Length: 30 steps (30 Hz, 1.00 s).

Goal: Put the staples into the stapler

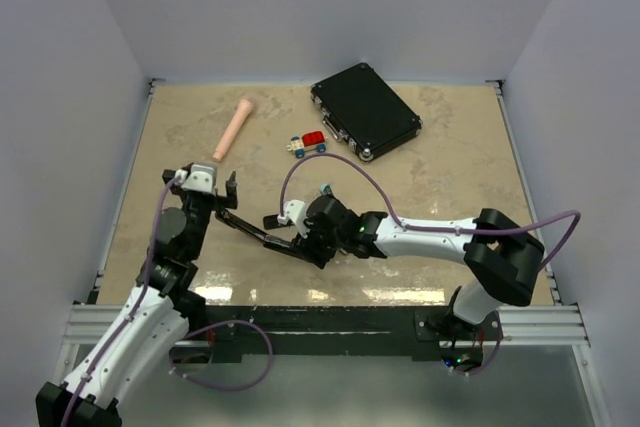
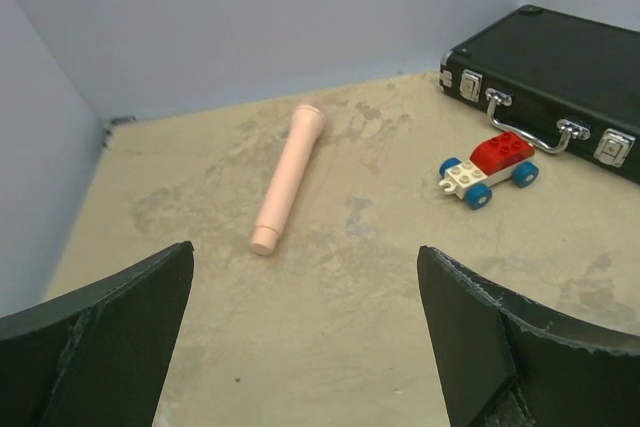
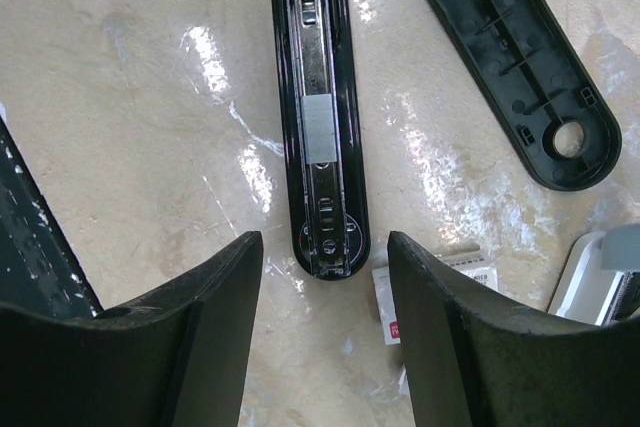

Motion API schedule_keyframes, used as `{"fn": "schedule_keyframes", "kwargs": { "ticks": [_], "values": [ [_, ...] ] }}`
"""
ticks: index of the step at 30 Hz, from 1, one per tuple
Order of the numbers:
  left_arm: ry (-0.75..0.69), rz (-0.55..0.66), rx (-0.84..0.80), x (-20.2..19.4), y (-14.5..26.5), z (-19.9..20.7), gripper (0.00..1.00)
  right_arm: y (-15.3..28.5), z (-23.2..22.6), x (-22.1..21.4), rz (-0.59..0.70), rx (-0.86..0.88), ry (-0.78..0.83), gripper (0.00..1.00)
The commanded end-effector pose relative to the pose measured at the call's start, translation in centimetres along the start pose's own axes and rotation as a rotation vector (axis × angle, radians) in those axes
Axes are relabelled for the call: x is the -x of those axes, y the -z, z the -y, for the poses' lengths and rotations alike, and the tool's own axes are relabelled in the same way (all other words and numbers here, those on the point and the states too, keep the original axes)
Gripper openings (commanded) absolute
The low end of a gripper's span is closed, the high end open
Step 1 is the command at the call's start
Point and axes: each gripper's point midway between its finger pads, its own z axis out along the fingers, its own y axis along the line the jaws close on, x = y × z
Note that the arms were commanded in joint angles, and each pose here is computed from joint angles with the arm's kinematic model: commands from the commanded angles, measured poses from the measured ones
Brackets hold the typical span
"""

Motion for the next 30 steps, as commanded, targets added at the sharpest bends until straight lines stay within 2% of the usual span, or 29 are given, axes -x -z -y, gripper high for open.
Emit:
{"fn": "schedule_keyframes", "kwargs": {
  "ticks": [1, 4, 8, 14, 25, 30],
  "values": [
    [0.221, -0.094, 0.050, 0.5, -0.9, 0.1, 0.98, -0.1, 0.7, 2.3, 0.069, -0.048, -0.034, 0.57],
    [0.282, -0.244, 0.104, -1.7, -0.8, 0.1, 0.97, -0.2, 1.0, 1.8, 0.036, -0.066, -0.047, 0.56],
    [0.367, -0.337, 0.179, -3.6, -0.1, -0.2, 0.96, -0.4, 0.9, 0.6, -0.011, -0.060, -0.039, 0.50],
    [0.443, -0.379, 0.224, -5.1, 1.1, -0.2, 0.91, -0.5, 0.9, 0.0, -0.028, -0.057, -0.029, 0.42],
    [0.537, -0.512, 0.254, -8.6, 0.8, 0.4, 0.90, -1.2, 0.7, 2.2, 0.032, -0.033, -0.001, 0.10],
    [0.600, -0.554, 0.248, -10.9, 0.7, -0.3, 0.91, -1.6, 0.6, 3.3, 0.072, -0.027, 0.012, 0.05]
  ]
}}
